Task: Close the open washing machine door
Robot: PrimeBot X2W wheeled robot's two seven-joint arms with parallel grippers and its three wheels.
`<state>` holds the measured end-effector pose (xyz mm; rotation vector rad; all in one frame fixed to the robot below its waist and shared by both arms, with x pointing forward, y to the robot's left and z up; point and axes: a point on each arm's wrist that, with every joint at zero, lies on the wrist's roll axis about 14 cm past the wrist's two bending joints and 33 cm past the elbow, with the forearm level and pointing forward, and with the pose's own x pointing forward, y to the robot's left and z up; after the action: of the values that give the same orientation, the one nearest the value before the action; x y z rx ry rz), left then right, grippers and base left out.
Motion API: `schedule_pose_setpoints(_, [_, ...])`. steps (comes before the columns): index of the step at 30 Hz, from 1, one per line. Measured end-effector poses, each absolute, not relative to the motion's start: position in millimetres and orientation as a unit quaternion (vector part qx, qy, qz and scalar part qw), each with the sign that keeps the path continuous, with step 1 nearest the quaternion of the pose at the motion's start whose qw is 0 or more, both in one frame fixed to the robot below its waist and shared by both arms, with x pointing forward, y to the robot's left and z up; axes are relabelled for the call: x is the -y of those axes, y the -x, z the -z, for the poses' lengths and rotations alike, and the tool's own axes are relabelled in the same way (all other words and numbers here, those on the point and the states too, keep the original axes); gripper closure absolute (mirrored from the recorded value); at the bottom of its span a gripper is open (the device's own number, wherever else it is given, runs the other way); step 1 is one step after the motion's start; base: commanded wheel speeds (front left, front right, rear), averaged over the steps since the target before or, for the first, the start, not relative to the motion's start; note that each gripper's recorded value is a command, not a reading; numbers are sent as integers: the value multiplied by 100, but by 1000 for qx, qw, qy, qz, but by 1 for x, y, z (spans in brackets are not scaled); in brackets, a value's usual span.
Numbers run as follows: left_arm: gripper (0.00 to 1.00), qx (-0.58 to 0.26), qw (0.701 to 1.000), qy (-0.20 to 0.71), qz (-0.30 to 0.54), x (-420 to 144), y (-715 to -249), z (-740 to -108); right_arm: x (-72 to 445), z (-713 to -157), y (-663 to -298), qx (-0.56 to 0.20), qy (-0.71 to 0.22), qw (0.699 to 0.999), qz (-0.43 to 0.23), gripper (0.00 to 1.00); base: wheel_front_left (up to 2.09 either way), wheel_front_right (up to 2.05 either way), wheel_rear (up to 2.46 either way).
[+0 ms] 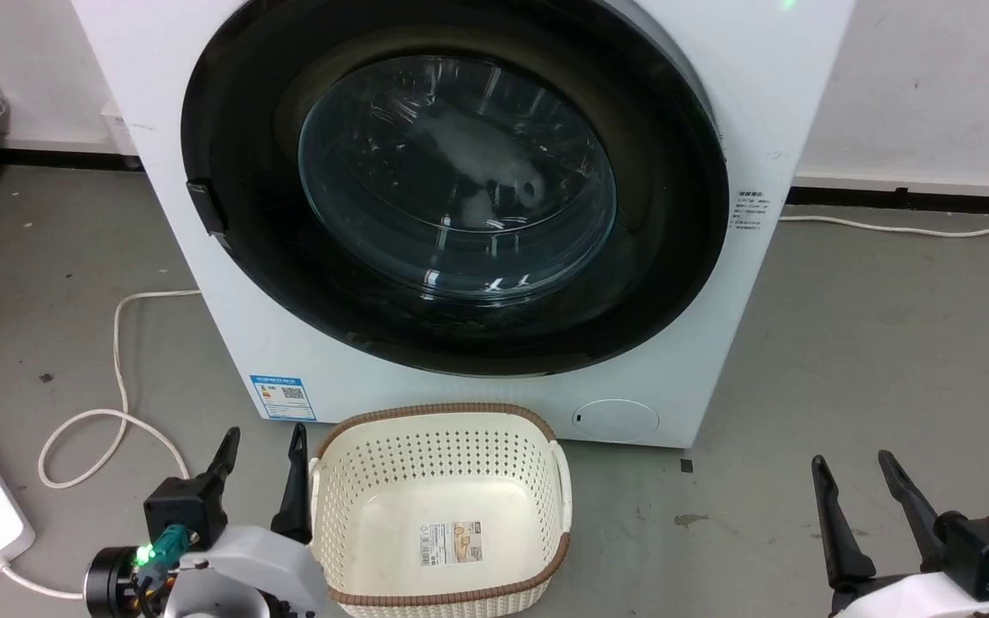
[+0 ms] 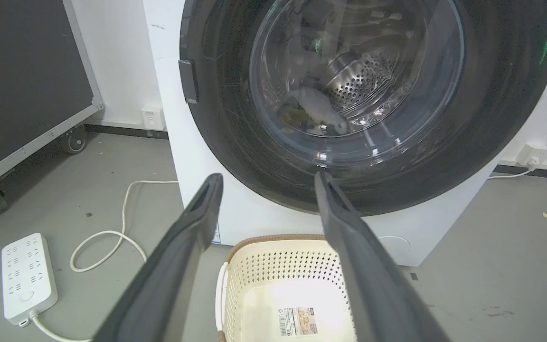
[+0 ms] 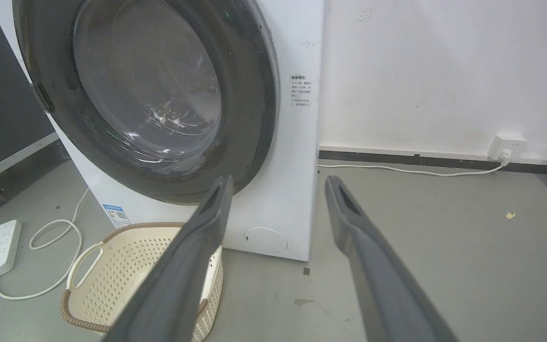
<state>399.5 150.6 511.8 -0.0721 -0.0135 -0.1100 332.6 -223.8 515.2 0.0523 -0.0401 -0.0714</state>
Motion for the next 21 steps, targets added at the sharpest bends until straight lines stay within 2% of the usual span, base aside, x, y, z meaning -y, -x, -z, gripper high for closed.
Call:
schedule_pose_setpoints(8, [0,7,998,39,54,-151,-401,-513,223,-516,-333,21,-26,999,34,0,0,0,0])
schedule_pose_setpoints(9, [100,8,998,40,54,-151,-401,-513,223,-516,-333,22,-26,999,34,100,0,0,0])
schedule_pose_setpoints(21, [100,8,998,37,52,-153,-400,-514,220,-515,-336,17,-25,999,29,100,0,0,0])
